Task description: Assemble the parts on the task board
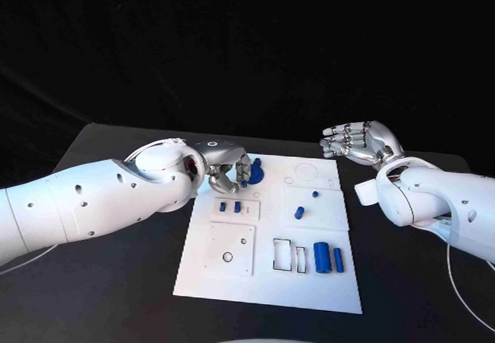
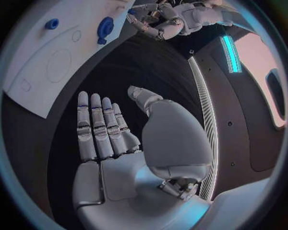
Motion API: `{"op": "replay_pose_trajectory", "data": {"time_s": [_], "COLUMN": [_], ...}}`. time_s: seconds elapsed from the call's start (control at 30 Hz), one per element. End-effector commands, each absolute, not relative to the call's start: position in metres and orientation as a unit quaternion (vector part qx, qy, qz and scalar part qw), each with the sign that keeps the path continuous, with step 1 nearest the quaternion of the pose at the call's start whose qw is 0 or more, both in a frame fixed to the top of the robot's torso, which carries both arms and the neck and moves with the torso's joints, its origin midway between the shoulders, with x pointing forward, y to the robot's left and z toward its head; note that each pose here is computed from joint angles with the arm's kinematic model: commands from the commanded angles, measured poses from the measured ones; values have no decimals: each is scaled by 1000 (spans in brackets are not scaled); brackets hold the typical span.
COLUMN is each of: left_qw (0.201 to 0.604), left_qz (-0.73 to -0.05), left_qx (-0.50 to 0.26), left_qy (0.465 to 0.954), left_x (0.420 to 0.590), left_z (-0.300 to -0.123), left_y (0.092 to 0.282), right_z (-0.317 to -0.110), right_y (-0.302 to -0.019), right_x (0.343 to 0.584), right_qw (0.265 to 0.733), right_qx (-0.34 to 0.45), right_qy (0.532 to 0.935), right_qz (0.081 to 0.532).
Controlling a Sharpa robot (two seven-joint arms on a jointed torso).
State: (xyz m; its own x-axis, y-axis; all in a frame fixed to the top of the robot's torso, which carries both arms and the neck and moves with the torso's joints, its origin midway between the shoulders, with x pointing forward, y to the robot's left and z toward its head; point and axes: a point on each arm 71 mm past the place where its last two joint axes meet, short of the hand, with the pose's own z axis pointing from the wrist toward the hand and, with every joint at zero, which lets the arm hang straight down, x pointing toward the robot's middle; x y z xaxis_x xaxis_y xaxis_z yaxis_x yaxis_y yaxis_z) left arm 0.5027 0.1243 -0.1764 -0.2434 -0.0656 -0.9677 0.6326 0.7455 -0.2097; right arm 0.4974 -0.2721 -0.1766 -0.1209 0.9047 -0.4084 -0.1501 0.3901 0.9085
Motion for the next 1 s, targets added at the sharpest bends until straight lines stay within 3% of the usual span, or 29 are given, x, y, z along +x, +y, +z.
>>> {"op": "replay_pose_trajectory", "data": {"time_s": [0.03,0.47,1.0], "left_qw": [576,568,563], "left_qz": [-298,-278,-275], "left_qx": [181,171,172], "left_qy": [740,756,760], "left_x": [502,505,508], "left_z": [-177,-180,-184], "left_y": [129,147,144], "right_z": [-177,-178,-178], "right_y": [-270,-271,-270], "right_x": [497,497,497], "right_qw": [580,580,579], "right_qx": [307,307,306], "right_qy": [600,601,601], "right_qz": [458,457,457]}}
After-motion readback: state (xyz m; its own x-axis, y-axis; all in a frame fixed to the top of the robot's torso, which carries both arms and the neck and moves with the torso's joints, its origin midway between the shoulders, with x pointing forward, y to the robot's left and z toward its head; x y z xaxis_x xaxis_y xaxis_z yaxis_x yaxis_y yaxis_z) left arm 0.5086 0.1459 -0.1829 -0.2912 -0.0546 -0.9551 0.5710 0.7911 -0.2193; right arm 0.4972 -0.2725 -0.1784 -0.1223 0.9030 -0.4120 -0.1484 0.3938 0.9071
